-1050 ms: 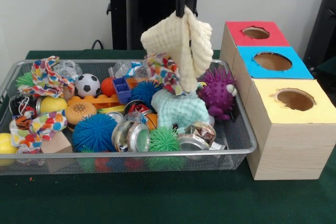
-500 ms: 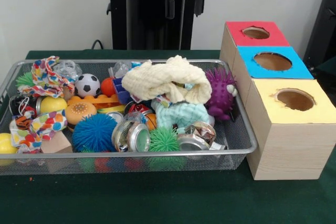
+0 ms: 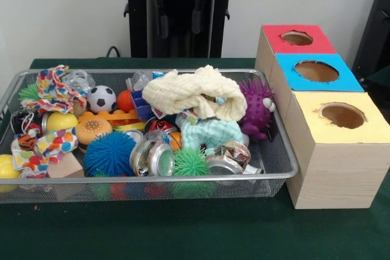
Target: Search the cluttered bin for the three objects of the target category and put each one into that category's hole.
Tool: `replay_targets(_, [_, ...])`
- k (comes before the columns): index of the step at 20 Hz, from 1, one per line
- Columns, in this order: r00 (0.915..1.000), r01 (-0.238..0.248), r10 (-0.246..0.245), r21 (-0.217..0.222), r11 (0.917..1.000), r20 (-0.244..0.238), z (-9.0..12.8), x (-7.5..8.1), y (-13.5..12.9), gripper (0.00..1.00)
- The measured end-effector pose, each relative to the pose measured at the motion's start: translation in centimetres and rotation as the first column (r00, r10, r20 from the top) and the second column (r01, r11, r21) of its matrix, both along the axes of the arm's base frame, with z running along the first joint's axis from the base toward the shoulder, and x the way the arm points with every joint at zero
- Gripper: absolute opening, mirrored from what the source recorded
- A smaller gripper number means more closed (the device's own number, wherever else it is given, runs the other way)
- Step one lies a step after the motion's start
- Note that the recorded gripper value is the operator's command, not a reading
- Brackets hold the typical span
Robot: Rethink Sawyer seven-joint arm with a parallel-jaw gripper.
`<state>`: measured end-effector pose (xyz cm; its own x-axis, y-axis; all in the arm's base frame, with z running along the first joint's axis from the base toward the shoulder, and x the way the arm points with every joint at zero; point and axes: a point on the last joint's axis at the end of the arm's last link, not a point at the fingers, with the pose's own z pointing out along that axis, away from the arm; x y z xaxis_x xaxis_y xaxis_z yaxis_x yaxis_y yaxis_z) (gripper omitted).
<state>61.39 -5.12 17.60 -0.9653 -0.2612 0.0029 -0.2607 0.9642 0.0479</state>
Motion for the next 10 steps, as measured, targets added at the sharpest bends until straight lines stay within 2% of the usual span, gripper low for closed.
replay_targets(8, [0.9996, 0.018, -0.018, -0.005, 0.9998, -0.019, -4.8, -1.4, -6.7, 1.0])
replay_targets(10, [0.9996, 0.018, -0.018, 0.0, 0.9998, -0.023, -6.5, -2.0, -8.5, 1.0])
